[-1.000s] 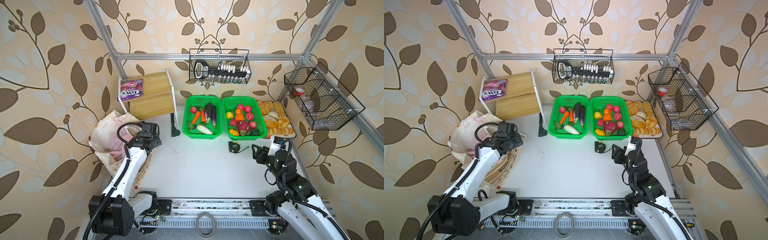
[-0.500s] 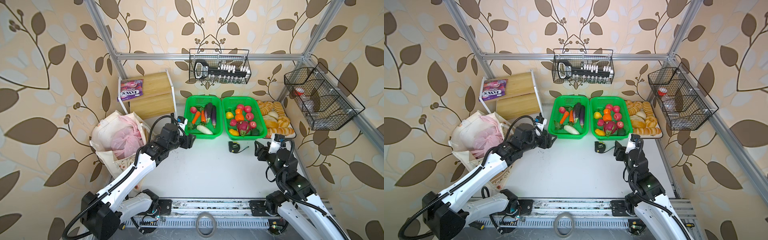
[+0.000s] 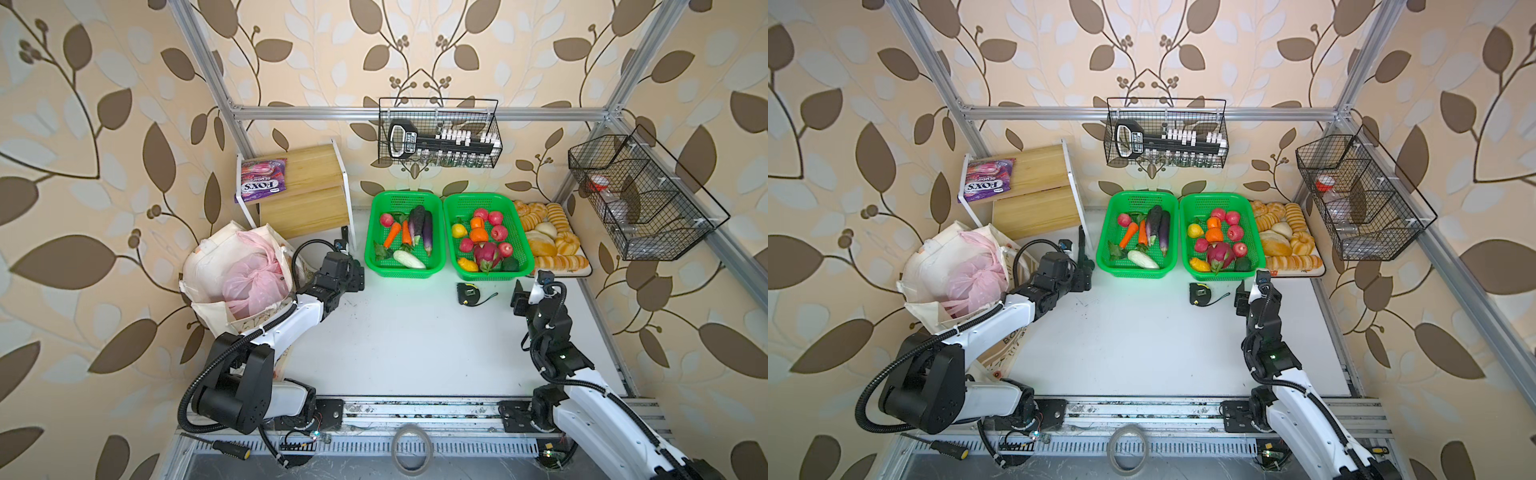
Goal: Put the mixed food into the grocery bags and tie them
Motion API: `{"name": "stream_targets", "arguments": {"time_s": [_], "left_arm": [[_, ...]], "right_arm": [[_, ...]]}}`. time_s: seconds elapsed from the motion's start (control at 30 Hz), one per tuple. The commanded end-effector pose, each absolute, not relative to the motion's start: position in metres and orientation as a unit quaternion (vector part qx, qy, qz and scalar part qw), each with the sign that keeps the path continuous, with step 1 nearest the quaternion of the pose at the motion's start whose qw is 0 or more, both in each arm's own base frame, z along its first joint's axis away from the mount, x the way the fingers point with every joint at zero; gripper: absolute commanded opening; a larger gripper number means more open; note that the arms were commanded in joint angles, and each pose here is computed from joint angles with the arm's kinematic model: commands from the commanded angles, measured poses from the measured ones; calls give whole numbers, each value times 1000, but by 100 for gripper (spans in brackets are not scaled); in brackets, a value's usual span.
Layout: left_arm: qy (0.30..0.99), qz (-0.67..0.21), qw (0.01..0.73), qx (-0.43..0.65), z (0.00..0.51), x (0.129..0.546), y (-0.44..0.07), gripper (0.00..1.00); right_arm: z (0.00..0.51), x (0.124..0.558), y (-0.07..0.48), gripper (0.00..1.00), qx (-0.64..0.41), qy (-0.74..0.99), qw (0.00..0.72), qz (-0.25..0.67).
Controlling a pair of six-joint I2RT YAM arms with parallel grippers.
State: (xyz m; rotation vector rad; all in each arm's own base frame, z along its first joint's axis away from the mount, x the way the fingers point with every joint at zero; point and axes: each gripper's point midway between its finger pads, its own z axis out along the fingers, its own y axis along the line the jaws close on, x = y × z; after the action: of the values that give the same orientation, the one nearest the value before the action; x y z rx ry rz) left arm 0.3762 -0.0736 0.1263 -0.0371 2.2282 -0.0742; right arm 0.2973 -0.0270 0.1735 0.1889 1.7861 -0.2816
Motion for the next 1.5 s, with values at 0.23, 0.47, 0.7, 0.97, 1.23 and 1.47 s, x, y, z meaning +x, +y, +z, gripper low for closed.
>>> {"name": "stream_targets", "arguments": {"time_s": [0.23,0.47,0.7,0.97,1.23,1.47], "left_arm": [[831,35,552,-61,150,400,-8,86],[818,31,570,-68,144,402,6,88],[868,76,478,-111,136,379,26,84],[835,79,538,-82,112,380,23,89],[833,49,546,-75,80,379,23,91],[837,63,529,-126,77,382,44,99]], "right_arm": [[176,328,-30,71,69,735,672,-63],[168,343,-14,71,23,756,653,-39],[166,332,4,72,-18,742,669,-39],[139,323,-2,72,4,733,677,-57],[118,346,-29,85,71,772,627,-81],[120,344,-31,100,79,765,633,-90]]}}
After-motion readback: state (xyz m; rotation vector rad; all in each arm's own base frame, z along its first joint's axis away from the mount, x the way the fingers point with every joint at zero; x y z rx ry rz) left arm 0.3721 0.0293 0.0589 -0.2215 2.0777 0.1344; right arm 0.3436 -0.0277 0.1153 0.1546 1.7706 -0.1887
